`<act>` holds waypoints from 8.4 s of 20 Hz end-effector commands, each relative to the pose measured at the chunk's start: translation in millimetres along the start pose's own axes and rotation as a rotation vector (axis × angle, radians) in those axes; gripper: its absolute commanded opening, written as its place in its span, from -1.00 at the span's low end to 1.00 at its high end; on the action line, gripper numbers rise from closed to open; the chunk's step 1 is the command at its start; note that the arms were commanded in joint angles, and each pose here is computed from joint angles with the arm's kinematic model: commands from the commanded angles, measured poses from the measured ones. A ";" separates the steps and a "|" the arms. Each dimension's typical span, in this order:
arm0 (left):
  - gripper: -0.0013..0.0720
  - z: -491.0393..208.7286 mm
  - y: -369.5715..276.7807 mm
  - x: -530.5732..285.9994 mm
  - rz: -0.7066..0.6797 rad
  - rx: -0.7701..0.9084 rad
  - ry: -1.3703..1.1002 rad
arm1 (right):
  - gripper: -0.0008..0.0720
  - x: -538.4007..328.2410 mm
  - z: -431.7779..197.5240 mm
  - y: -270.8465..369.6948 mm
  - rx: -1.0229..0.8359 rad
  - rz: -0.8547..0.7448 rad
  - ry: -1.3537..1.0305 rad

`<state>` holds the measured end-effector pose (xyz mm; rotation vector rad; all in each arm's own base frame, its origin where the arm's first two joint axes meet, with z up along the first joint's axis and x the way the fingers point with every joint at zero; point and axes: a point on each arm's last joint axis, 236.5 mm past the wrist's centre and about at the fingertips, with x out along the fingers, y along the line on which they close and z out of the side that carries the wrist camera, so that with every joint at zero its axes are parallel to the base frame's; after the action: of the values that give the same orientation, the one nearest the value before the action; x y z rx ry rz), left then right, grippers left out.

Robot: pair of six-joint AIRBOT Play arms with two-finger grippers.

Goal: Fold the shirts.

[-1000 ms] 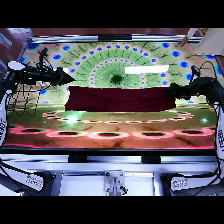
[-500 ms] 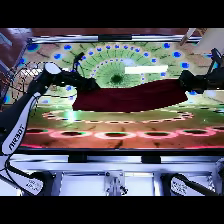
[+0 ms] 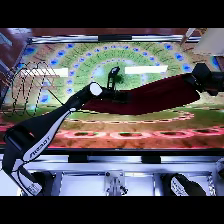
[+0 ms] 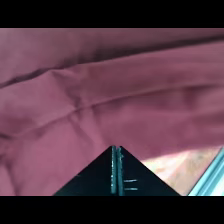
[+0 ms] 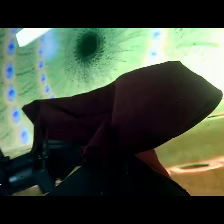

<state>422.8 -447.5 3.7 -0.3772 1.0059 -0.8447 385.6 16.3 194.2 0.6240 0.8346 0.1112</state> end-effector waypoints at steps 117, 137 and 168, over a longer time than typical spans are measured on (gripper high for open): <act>-0.88 126.2 44.2 -447.8 0.503 0.188 -0.516 | -0.77 16.7 35.8 151.6 -0.283 0.357 0.175; -0.88 104.1 47.1 -436.1 0.492 0.166 -0.411 | -0.77 70.1 218.1 65.8 -0.106 0.213 -0.438; -0.88 85.7 27.6 -400.0 0.422 0.176 -0.319 | -0.77 139.7 246.6 -50.6 -0.317 -0.095 -0.482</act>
<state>403.1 -131.0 264.4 -0.1347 0.6708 -0.4666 665.5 -107.1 208.4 0.3508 0.2621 -0.0316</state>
